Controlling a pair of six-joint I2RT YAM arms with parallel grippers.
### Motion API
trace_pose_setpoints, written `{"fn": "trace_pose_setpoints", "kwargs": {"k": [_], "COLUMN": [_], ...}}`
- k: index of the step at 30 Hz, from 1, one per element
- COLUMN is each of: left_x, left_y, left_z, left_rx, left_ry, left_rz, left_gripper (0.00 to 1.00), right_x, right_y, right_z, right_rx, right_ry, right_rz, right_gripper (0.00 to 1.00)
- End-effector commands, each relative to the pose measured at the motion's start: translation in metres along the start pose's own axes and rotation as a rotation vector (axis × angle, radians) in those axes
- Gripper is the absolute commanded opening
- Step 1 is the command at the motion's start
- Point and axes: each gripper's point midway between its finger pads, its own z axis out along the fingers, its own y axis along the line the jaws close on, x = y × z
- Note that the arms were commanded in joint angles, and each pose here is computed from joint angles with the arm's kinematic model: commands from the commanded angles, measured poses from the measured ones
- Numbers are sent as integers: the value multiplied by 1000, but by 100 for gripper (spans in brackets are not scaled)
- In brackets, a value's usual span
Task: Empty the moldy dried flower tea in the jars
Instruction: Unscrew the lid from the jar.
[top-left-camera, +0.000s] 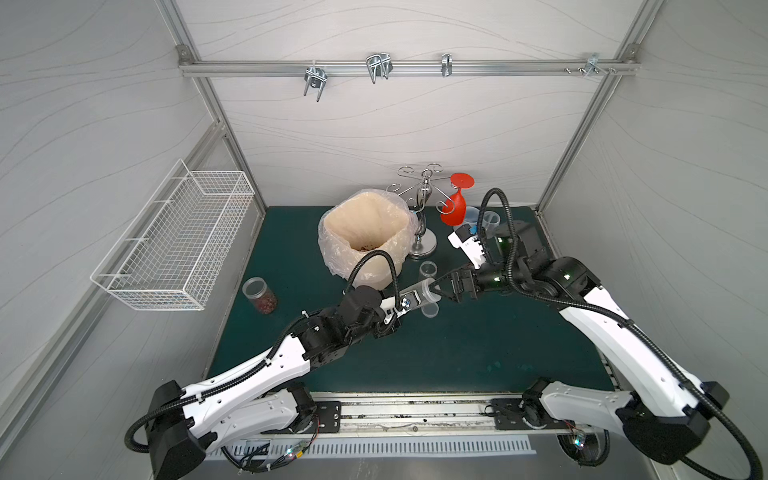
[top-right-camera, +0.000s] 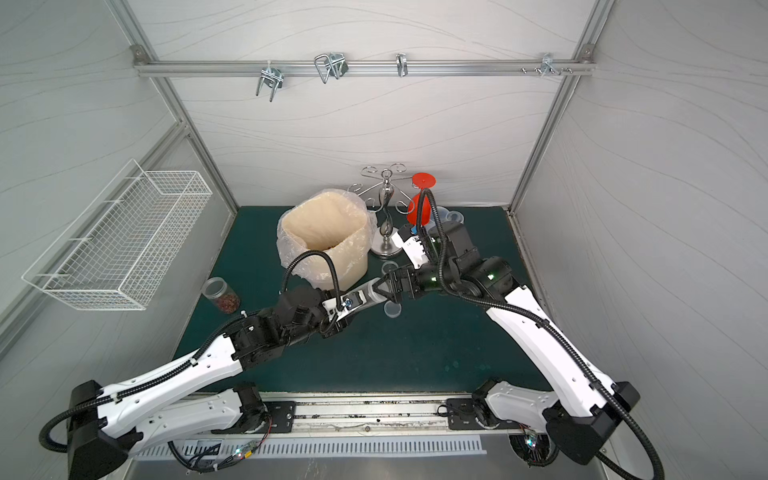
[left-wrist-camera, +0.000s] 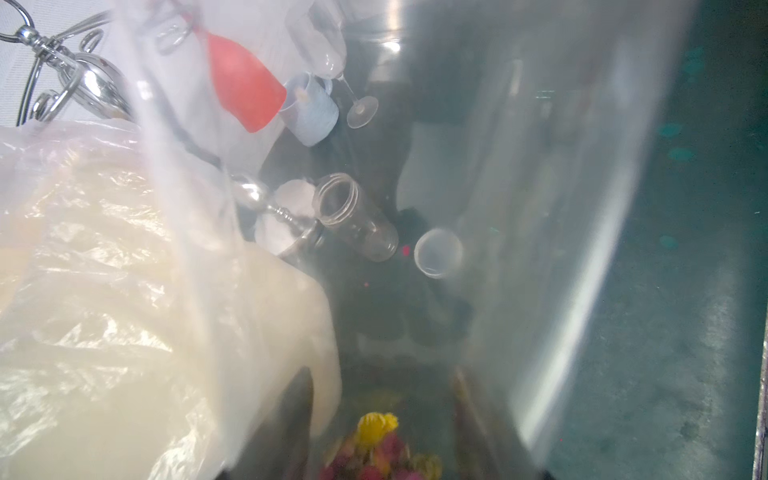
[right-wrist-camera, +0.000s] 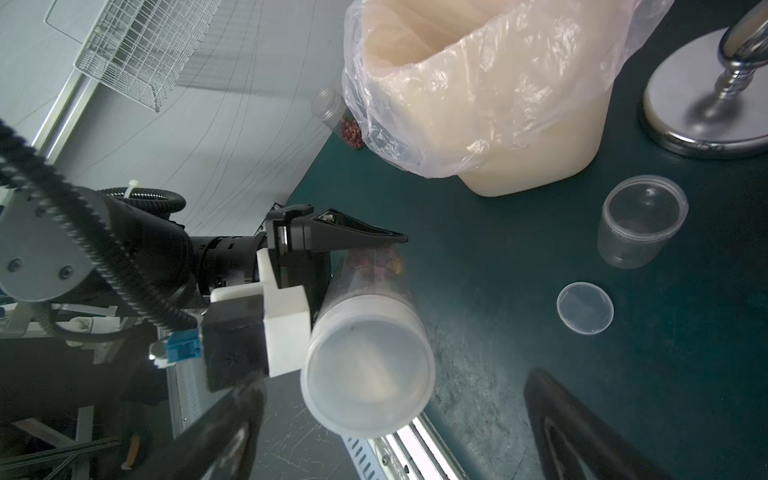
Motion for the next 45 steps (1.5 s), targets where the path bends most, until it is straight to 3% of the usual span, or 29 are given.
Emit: {"fn": "trace_pose_setpoints", "kwargs": {"k": [1,10,14,20,23,26,30,34,35,40,42,45], "left_x": [-28,-27,-27,-27,-27,-32,-44,-49,-50,-48,-45,-41], "left_y": [18,18,17,15,9,-6,-31,-47,-48,-45,-41,-28], "left_z": [-10,-10,-10,-11,-11,-14,-27,-35,-35,-30,-28,-24], "left_rx": [-60,-57,-53,-43,-10,80,226,321,328,308,283,201], "left_ry": [-86,-80,-79,-82,-86,-120,-210,-256,-258,-234,-221,-203], "left_rz": [8,8,9,11,9,4,-15,-21,-22,-26,-27,-23], "left_gripper": [0,0,0,0,0,0,0,0,0,0,0,0], "right_x": [0,3,5,6,6,12,30,34,35,32,23,-4], "right_y": [9,10,13,21,31,38,30,29,29,35,39,53], "right_z": [4,15,20,25,24,19,22,23,23,21,18,0], "right_rx": [-35,-36,-57,-98,-165,-214,-188,-197,-202,-212,-195,-142], "right_ry": [6,38,61,87,96,126,177,179,179,120,82,-20], "right_rz": [38,24,14,-41,-215,-540,-891,-1027,-1039,-1052,-1007,-863], "right_gripper": [94,68,65,44,33,21,23,25,36,42,60,74]}}
